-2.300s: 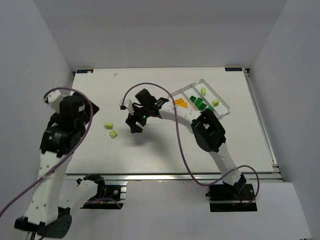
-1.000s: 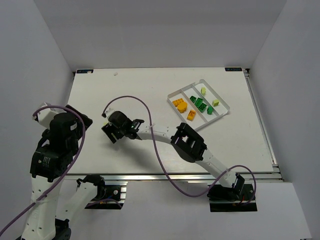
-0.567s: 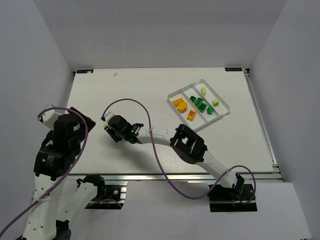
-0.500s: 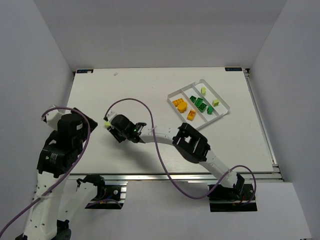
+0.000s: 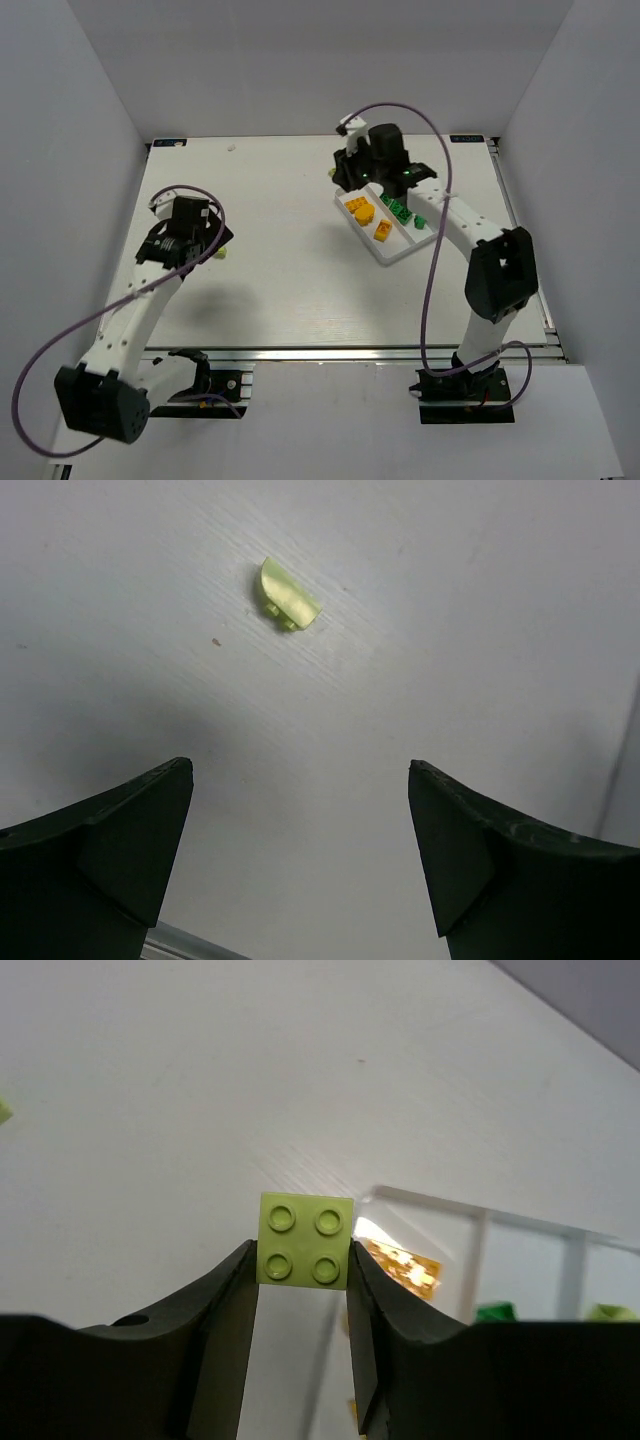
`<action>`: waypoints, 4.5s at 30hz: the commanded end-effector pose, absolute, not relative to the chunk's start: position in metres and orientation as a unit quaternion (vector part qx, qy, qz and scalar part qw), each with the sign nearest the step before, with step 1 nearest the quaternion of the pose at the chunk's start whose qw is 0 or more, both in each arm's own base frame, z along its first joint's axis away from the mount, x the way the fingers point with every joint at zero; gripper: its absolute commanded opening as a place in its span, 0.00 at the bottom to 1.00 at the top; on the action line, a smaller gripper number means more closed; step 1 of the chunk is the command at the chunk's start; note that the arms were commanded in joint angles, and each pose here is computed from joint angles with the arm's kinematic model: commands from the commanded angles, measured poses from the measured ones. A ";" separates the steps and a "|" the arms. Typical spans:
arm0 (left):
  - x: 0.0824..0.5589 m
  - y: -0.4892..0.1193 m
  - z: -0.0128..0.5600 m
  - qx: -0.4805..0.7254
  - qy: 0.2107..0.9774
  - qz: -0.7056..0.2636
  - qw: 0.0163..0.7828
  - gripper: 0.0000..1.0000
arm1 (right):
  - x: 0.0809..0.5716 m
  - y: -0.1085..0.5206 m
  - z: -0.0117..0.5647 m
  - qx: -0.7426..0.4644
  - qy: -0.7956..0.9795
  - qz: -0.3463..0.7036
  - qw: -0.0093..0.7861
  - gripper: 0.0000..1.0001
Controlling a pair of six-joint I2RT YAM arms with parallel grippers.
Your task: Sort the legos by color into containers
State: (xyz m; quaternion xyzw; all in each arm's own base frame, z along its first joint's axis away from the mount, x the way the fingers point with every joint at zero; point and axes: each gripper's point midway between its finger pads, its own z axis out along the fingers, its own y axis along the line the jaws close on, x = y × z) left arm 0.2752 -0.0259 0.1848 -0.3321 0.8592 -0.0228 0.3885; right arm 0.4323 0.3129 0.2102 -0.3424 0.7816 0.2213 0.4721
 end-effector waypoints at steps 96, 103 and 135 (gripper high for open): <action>0.449 -0.551 0.211 0.012 0.629 -0.758 0.172 0.16 | 0.429 0.022 0.265 -0.070 0.811 0.159 0.559 0.74; 0.446 -0.573 0.185 -0.040 0.651 -0.741 0.158 0.17 | 0.424 0.016 0.265 -0.062 0.809 0.157 0.563 0.74; 0.421 -0.610 0.124 -0.123 0.694 -0.705 0.084 0.69 | 0.417 0.013 0.276 -0.057 0.805 0.161 0.568 0.75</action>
